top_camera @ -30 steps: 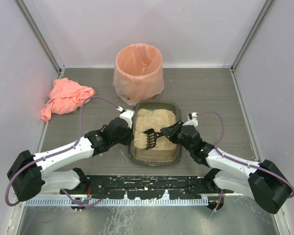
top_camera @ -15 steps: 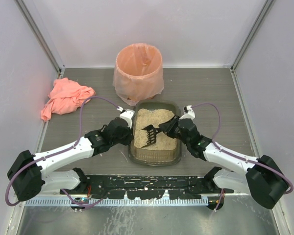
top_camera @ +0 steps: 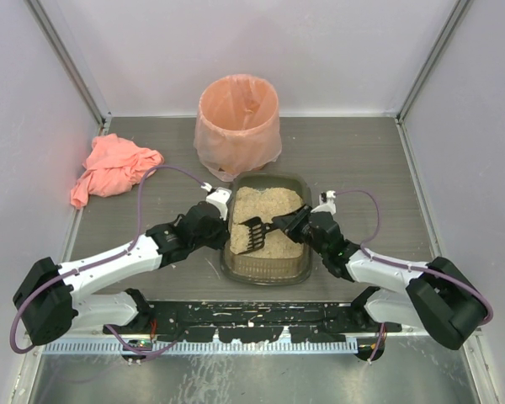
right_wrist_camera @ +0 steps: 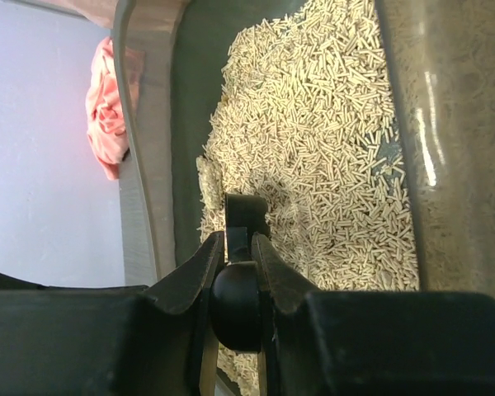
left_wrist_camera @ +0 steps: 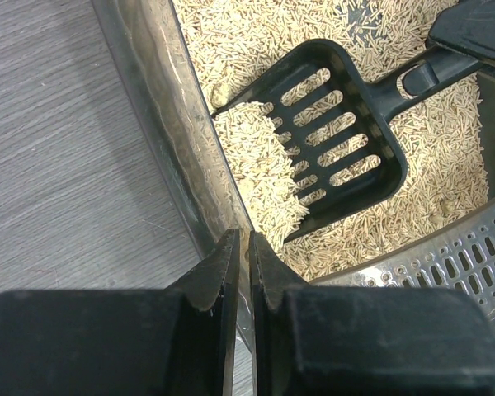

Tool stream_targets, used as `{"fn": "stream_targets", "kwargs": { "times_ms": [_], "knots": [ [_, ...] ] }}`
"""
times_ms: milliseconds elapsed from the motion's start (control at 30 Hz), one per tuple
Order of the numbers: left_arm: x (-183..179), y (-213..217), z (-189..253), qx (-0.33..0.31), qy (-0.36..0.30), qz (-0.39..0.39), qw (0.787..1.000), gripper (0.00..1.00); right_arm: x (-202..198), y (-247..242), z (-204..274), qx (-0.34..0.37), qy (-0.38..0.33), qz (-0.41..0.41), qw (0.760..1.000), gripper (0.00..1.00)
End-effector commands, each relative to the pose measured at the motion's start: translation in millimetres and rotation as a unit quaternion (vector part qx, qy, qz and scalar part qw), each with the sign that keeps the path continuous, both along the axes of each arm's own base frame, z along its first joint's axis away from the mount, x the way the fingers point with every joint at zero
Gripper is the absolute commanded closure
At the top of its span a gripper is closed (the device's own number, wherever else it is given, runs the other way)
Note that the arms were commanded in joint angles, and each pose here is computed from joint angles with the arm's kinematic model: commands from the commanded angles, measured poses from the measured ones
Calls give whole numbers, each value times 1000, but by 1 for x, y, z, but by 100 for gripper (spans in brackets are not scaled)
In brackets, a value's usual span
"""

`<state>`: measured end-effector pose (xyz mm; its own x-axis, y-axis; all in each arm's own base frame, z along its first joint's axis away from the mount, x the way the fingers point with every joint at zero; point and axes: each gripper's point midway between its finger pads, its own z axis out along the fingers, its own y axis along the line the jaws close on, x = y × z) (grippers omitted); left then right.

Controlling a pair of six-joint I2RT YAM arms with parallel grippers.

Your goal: Clean the litter box

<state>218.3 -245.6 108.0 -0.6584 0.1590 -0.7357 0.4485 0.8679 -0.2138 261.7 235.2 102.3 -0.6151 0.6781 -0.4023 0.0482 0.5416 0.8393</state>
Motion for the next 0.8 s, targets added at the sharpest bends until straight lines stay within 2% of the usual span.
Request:
{"fn": "stream_targets", "kwargs": {
  "times_ms": [0, 133, 233, 333, 433, 500, 567, 667, 767],
  "knots": [
    [-7, -18, 4, -20, 12, -33, 999, 92, -9, 10, 9, 63, 12, 13, 998, 100],
    [-7, -17, 3, -21, 10, -31, 999, 92, -10, 19, 13, 48, 8, 40, 998, 99],
    [-6, -16, 3, -16, 12, -31, 999, 92, -5, -7, 12, 53, 1, -14, 998, 99],
    [-6, -15, 1, -20, 9, -27, 999, 92, -6, 9, 16, 22, -3, 32, 999, 99],
    [-6, -17, 0, -15, 16, -30, 999, 93, -2, -19, 14, 32, -6, -26, 999, 99],
    [-6, -16, -1, -13, 17, -29, 999, 94, -4, -7, 22, 28, -18, 4, 999, 99],
    [-5, -18, -2, -23, 13, -26, 999, 93, -6, 1, 14, 17, 0, 24, 1000, 99],
    [-6, -21, -2, -16, 21, -32, 999, 95, -3, -23, 13, 49, -7, -27, 998, 99],
    [-4, -21, -3, -24, 15, -27, 999, 95, -6, -3, 15, 26, -1, 22, 999, 100]
  ]
}}
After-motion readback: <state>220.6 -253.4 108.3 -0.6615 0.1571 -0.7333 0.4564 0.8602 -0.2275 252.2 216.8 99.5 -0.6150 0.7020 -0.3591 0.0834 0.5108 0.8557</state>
